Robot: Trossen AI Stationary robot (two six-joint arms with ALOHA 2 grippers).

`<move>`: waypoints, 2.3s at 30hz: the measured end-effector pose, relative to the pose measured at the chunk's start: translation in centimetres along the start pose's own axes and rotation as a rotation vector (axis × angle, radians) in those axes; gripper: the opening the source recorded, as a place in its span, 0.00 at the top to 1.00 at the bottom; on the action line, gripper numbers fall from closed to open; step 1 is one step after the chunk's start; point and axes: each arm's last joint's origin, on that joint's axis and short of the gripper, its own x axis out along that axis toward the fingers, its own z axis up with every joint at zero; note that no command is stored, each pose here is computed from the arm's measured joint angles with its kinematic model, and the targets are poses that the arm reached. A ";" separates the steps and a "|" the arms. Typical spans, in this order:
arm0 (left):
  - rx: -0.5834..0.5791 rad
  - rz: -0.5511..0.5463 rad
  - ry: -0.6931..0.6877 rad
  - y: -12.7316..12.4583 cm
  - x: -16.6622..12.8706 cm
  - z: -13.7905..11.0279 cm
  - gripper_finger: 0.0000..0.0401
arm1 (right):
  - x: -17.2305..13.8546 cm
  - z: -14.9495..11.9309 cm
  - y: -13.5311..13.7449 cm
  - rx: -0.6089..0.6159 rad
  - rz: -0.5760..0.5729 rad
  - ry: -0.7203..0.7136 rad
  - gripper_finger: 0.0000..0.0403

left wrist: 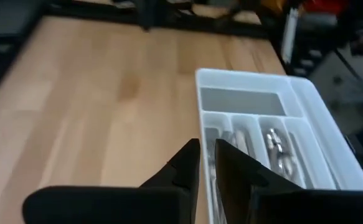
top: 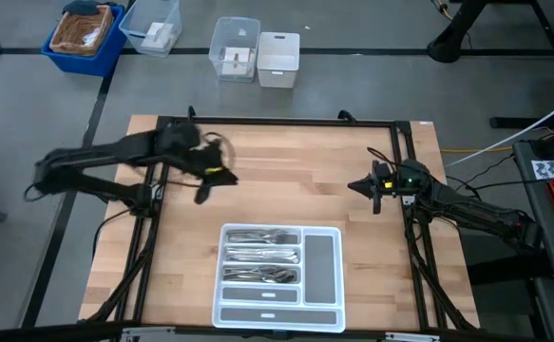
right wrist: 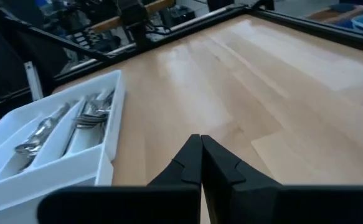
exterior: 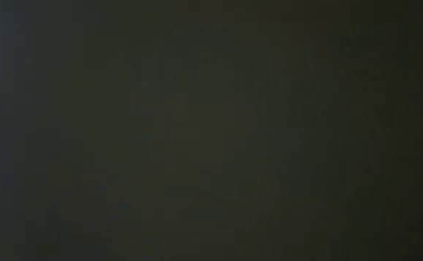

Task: Sort silverware
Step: Return to Home Position

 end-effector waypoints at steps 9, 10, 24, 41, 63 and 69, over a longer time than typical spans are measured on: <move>-0.130 0.149 -0.244 0.0 -3.4 -9.9 0.90 | -0.4 0.5 0.3 -0.071 0.018 -0.063 0.99; -0.139 0.152 -0.266 -0.1 -3.5 -10.8 0.90 | -0.5 0.6 0.4 -0.084 0.019 -0.071 0.99; -0.128 0.131 -0.538 -0.5 -3.2 -18.6 0.90 | -0.9 0.6 0.5 -0.120 0.017 -0.070 0.99; -0.015 0.107 -0.654 0.3 -0.5 -20.3 0.90 | -0.8 0.5 0.5 -0.142 0.015 -0.061 0.99; -0.052 0.144 -0.659 0.4 -0.5 -20.3 0.90 | -1.0 0.4 -0.5 -0.272 -0.332 -0.074 0.99; -0.050 0.145 -0.652 0.4 -0.4 -20.4 0.90 | -1.0 0.5 -0.6 -0.272 -0.347 -0.081 0.99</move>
